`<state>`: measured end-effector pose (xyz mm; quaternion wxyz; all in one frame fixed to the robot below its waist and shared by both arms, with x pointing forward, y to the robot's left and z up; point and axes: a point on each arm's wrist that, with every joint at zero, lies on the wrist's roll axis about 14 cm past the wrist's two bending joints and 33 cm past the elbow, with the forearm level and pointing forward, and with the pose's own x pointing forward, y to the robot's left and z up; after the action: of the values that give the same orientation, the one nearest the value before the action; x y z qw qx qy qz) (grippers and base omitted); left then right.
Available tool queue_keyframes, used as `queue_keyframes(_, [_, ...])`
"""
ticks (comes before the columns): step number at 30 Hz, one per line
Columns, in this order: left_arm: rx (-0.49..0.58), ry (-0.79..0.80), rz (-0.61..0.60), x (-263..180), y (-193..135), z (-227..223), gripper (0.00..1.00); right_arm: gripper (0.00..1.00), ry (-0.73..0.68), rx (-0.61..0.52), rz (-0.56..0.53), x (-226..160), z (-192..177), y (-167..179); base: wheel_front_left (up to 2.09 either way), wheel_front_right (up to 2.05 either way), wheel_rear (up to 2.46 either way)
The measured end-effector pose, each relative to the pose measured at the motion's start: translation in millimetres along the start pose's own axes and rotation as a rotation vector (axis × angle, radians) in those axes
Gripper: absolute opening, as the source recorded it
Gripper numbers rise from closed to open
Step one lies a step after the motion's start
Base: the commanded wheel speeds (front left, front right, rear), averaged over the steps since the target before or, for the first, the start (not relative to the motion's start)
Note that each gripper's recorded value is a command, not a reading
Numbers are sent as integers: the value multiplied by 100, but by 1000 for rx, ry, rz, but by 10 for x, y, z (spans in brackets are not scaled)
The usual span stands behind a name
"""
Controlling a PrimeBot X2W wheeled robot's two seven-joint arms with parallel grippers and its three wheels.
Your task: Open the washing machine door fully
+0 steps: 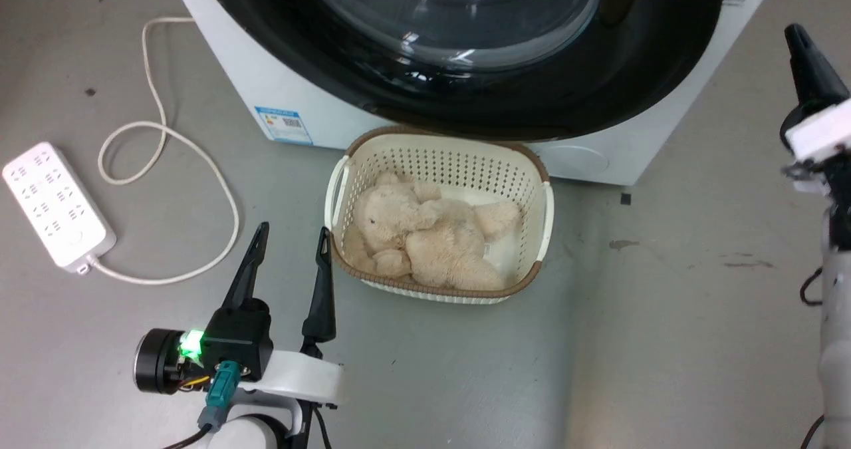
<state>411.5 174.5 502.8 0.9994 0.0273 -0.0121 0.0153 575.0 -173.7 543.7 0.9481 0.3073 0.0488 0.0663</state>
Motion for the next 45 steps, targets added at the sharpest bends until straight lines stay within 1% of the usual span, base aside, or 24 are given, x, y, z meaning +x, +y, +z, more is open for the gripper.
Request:
queue_keyframes(1, [2, -1, 3, 14, 4, -8, 100, 0, 30, 35, -4, 77, -42, -18, 0, 0, 0])
queue_keyframes(2, [2, -1, 3, 14, 4, -8, 100, 0, 30, 35, -4, 77, -42, -18, 0, 0, 0])
queue_keyframes(6, [7, -3, 13, 45, 24, -30, 100, 0, 91, 114, -10, 271, -82, -59, 0, 0, 0])
queue_keyframes(7, [7, -3, 13, 45, 24, -30, 100, 0, 91, 114, -10, 271, -82, -59, 0, 0, 0])
queue_keyframes(8, [9, 1, 18, 47, 33, -54, 100, 0, 114, 139, -13, 345, -91, -75, 0, 0, 0])
queue_keyframes(10, [10, 2, 20, 47, 36, -64, 100, 0, 128, 153, -13, 380, -101, -79, 0, 0, 0])
queue_keyframes(11, [12, 5, 20, 47, 33, -82, 100, 0, 154, 181, -13, 446, -122, -84, 0, 0, 0])
queue_keyframes(12, [12, 5, 20, 47, 33, -82, 100, 0, 154, 181, -13, 446, -122, -84, 0, 0, 0])
queue_keyframes(13, [13, 7, 23, 51, 34, -97, 100, 0, 185, 213, -11, 511, -153, -76, 0, 0, 0])
queue_keyframes(14, [13, 7, 23, 51, 34, -97, 100, 0, 185, 213, -11, 511, -153, -76, 0, 0, 0])
queue_keyframes(16, [16, -1, 24, 76, 38, -91, 100, 0, 223, 250, -3, 601, -183, -44, 0, 0, 0])
queue_keyframes(17, [16, -1, 24, 76, 38, -91, 100, 0, 223, 250, -3, 601, -183, -44, 0, 0, 0])
queue_keyframes(18, [19, -5, 30, 89, 46, -91, 100, 0, 241, 283, 7, 664, -195, -7, 0, 0, 0])
queue_keyframes(19, [19, -5, 30, 89, 46, -91, 100, 0, 241, 283, 7, 664, -195, -7, 0, 0, 0])
queue_keyframes(26, [25, -12, 32, 118, 40, -107, 100, 0, 351, 422, 49, 842, -297, 128, 0, 0, 0])
queue_keyframes(32, [30, -24, 43, 121, 58, -96, 100, 0, 425, 487, 67, 884, -366, 163, 0, 0, 0])
queue_keyframes(41, [35, -51, 44, 128, 44, -43, 100, 0, 544, 589, 109, 814, -482, 227, 0, 0, 0])
queue_keyframes(45, [34, -72, 45, 111, 35, 22, 100, 0, 602, 599, 146, 731, -520, 342, 0, 0, 0])
